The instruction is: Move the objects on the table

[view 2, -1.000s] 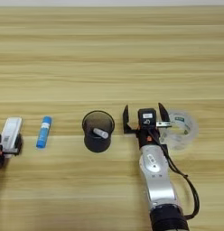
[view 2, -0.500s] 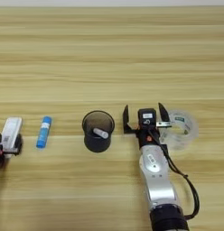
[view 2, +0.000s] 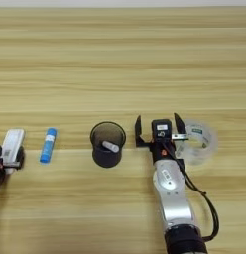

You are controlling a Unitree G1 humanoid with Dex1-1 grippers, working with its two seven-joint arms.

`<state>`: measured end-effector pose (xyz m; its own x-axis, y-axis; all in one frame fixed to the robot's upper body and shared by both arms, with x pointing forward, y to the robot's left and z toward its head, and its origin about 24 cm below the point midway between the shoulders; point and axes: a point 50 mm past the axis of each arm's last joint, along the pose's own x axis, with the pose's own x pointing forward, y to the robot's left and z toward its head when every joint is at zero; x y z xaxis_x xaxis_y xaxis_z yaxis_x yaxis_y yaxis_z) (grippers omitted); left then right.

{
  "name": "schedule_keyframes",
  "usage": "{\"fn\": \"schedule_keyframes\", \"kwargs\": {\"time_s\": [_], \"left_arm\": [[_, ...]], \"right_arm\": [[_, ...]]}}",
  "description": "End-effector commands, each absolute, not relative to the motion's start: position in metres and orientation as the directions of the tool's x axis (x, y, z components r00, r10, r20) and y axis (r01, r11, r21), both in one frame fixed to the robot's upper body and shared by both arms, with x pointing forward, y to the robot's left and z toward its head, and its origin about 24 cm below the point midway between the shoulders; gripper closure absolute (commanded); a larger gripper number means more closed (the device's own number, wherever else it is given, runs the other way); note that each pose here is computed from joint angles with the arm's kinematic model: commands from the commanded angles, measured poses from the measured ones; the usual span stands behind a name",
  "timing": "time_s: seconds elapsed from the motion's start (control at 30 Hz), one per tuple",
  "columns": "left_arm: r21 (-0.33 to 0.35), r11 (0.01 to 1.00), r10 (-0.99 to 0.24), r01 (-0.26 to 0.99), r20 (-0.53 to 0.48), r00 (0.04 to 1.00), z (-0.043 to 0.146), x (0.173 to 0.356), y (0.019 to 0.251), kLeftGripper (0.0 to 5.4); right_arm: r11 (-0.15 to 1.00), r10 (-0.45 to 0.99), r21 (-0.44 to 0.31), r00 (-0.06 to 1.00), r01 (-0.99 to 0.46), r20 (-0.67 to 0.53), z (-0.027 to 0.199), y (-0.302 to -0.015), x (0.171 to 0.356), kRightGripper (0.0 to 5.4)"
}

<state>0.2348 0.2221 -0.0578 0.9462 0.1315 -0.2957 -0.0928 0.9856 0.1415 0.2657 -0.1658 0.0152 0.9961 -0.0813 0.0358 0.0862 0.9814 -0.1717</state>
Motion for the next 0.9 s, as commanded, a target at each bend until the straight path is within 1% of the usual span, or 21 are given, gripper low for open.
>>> {"fn": "schedule_keyframes", "kwargs": {"time_s": [0.03,0.07,0.13,0.27,0.4,0.9], "left_arm": [[0.147,0.985,0.136,-0.087,-0.364,0.921,-0.068,0.228,0.225,0.02],[0.144,0.986,0.135,-0.087,-0.368,0.920,-0.068,0.227,0.225,0.02],[0.110,0.989,0.129,-0.094,-0.379,0.916,-0.070,0.227,0.224,0.02],[0.112,0.989,0.129,-0.092,-0.382,0.915,-0.070,0.227,0.224,0.02],[0.094,0.991,0.122,-0.093,-0.395,0.911,-0.072,0.226,0.223,0.02],[0.100,0.991,0.119,-0.084,-0.431,0.894,-0.079,0.223,0.222,0.02]], "right_arm": [[0.982,-0.088,-0.162,0.995,0.095,0.051,0.018,-0.165,0.266,0.00],[0.982,-0.088,-0.162,0.995,0.096,0.051,0.018,-0.165,0.266,0.00],[0.982,-0.089,-0.162,0.995,0.096,0.051,0.018,-0.165,0.266,0.00],[0.982,-0.089,-0.162,0.995,0.096,0.053,0.019,-0.165,0.266,0.00],[0.982,-0.089,-0.162,0.995,0.097,0.053,0.019,-0.165,0.266,0.00],[0.982,-0.090,-0.162,0.994,0.098,0.056,0.020,-0.165,0.266,0.00]]}}
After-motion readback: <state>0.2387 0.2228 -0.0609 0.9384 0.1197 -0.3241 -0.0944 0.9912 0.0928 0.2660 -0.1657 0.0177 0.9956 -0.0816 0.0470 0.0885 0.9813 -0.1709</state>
